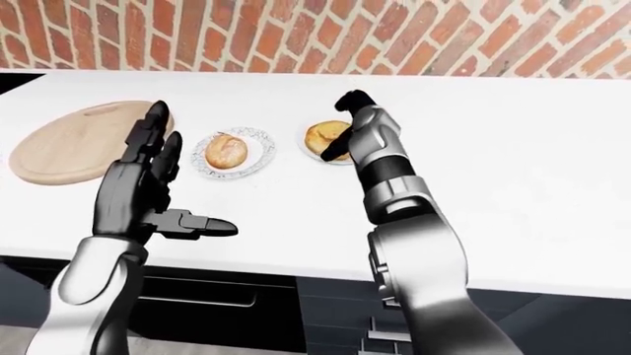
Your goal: Place all breads on the cutting board.
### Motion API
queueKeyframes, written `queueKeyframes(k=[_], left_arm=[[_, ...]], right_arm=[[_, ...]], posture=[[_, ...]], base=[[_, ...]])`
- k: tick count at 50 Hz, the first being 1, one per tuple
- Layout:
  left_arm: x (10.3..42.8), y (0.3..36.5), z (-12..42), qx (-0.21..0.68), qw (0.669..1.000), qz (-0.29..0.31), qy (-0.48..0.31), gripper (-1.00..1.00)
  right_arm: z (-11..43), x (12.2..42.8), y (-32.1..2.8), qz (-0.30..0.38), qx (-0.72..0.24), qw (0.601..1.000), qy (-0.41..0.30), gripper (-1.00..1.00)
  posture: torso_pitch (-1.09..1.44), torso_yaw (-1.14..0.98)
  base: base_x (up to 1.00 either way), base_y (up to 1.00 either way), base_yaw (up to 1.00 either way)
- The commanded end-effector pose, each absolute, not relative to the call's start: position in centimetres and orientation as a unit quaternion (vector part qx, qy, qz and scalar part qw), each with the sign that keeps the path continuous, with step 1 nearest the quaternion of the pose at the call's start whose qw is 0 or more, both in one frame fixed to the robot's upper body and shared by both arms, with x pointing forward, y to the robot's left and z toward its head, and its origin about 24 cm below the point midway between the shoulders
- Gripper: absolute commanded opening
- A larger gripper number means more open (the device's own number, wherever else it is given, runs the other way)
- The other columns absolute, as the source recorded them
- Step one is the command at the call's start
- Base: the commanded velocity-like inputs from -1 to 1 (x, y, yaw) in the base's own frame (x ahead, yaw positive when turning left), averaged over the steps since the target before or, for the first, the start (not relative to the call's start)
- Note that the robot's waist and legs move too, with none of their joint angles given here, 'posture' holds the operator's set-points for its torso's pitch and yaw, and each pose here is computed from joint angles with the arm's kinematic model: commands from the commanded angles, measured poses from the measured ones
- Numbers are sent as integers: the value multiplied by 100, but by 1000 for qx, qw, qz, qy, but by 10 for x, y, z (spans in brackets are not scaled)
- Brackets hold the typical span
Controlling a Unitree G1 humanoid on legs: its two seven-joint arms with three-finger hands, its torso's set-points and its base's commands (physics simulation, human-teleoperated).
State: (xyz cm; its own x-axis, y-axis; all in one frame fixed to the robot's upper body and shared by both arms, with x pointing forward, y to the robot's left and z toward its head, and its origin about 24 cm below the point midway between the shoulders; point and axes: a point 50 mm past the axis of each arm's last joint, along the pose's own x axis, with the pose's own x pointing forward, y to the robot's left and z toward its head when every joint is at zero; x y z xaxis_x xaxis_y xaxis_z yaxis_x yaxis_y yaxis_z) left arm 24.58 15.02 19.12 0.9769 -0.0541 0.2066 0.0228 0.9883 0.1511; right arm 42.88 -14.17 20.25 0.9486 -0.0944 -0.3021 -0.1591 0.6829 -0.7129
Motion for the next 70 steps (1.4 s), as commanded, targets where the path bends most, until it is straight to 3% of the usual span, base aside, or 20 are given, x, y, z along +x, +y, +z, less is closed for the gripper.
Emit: queueKeyframes(k=[1, 4, 14, 28, 36, 57, 70], left_arm=[[242, 150, 205, 77, 986, -18, -147, 100], [241, 150, 206, 77, 986, -18, -148, 100], [240, 150, 206, 77, 986, -17, -149, 100], [239, 150, 207, 77, 985, -16, -150, 100], [238, 148, 212, 80, 985, -17, -154, 100], [248, 139, 237, 107, 980, -22, -167, 100], [320, 137, 251, 186, 975, -5, -117, 100]], right_arm=[[215, 430, -140, 7, -417, 898, 137, 42], [212, 430, -140, 6, -428, 893, 139, 37], [210, 430, -139, 6, -432, 891, 143, -7], [242, 428, -147, -14, -417, 902, 113, -41], [260, 424, -152, -21, -410, 907, 93, -100], [298, 396, -150, -18, -400, 915, 37, -100], [308, 385, -143, -11, -407, 913, 14, -100]], posture=[[0, 0], [0, 0], [0, 0], [0, 0], [0, 0], [0, 0], [0, 0]], base=[[0, 0, 0], [0, 0, 0], [0, 0, 0], [0, 0, 0], [0, 0, 0], [0, 0, 0], [0, 0, 0]])
